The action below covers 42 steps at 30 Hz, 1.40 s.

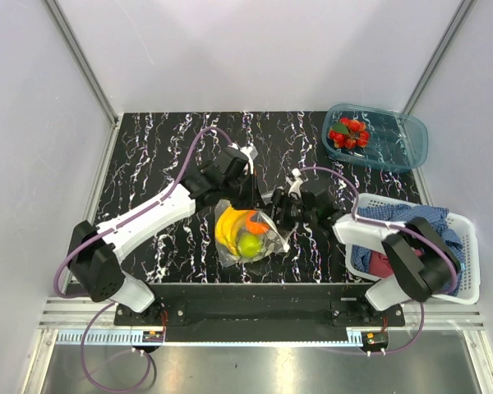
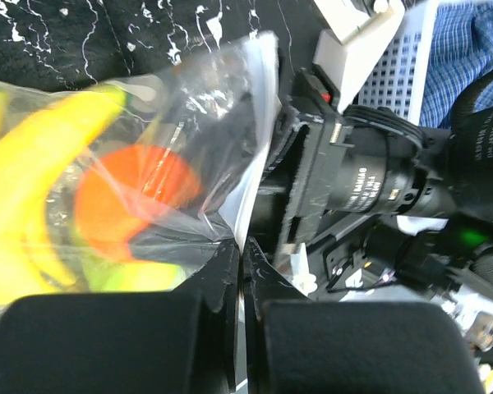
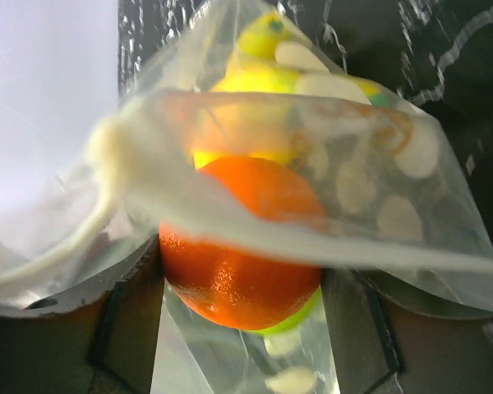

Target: Open the zip-top bag and remove the fake food

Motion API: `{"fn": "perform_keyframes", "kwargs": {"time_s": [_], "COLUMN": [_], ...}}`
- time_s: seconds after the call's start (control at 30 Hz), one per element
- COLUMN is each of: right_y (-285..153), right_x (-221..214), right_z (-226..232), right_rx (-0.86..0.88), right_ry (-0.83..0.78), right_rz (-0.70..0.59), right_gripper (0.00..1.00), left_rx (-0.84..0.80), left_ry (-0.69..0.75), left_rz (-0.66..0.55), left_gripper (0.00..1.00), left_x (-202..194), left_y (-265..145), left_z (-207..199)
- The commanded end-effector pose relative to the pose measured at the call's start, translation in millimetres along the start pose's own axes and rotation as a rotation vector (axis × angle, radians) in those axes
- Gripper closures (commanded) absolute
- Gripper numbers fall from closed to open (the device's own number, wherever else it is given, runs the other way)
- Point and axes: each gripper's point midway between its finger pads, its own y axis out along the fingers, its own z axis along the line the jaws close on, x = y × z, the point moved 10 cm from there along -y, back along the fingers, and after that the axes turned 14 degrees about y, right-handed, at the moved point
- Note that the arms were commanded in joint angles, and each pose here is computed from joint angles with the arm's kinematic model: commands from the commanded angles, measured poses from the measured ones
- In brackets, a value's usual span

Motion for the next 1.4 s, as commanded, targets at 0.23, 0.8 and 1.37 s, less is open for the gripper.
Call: {"fn": "perform_keyframes", "kwargs": {"time_s": [0.23, 0.8, 1.37], "right_y": [-44.7, -131.4, -193.9], "right_x": [-16.0, 34.2, 280.4], "right_z": [9.4, 122.2, 14.5], "right_rx": [-0.113, -0.233, -0.633], "right_ry": [-0.043, -0.203, 0.108], "right_rz": [-0.025, -0.396, -0.765], "right_gripper": [0.93, 0.93, 0.92], "left_rx": [-0.047, 0.075, -0.124], "left_ry": [0.107, 0.060, 0.359], "left_rz": [-0.125, -0.197, -0.083], "left_gripper": [1.00, 1.00, 1.00], "left_x": [4.7, 3.9, -8.6], "left_y": [-36.3, -40.4, -44.0], "left_z": [-7.8, 2.2, 10.1]}}
